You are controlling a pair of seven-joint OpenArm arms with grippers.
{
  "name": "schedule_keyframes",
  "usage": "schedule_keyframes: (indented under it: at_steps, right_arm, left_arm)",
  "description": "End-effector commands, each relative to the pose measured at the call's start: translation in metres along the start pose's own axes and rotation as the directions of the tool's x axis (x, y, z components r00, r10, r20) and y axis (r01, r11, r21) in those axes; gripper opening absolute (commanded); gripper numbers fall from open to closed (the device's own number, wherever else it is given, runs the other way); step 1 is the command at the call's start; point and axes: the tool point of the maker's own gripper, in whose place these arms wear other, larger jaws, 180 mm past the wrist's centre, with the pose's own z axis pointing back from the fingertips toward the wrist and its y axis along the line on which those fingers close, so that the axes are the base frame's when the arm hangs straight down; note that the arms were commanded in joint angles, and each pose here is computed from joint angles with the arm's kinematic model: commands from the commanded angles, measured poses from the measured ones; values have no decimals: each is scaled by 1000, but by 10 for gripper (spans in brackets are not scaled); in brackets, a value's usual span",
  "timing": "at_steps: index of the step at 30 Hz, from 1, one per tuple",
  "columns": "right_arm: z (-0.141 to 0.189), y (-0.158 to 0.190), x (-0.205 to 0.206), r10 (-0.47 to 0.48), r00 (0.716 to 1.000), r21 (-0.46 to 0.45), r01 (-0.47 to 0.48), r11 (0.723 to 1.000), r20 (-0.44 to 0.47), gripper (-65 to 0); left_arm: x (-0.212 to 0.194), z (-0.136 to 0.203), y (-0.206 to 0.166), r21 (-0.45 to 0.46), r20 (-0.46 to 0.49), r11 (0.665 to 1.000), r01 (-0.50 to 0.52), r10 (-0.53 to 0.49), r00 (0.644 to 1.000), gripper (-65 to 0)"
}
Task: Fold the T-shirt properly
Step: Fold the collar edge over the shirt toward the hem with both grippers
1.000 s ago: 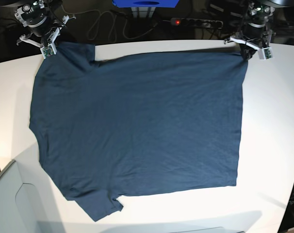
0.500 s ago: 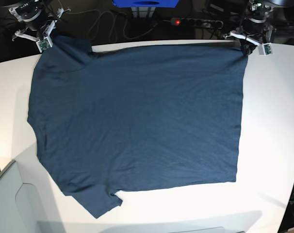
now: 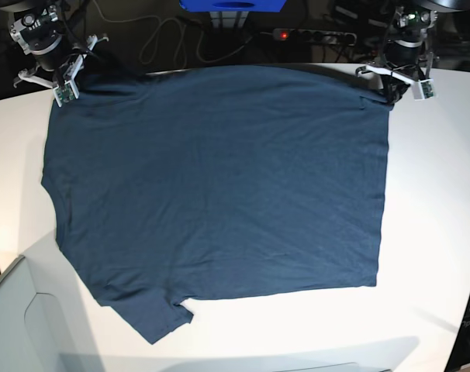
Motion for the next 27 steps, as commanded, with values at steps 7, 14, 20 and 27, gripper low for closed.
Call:
schedule_keyframes:
  at_steps: [7,14,20,27]
  right_arm:
    - [-7,-22,47,27,992,-52,-21,998,121,-649]
    - [-18,-48,86,55,990,-112,-41,993,127,-649]
    - [-42,-52,116,140,983,-123,-125,984,117,-649]
    - [-74,-60,140,129,985,-100,-117,988,113,-649]
  left_arm:
    - [36,-10,-7,-13,105,1000,-4,6,994,-650]
    - [66,-24,-15,-32,184,999,-19,25,983,-650]
    - [85,-35,-18,-41,231,998,-37,45,972,-650]
    - [93,-51,-15,-38,243,997,-63,70,968,-650]
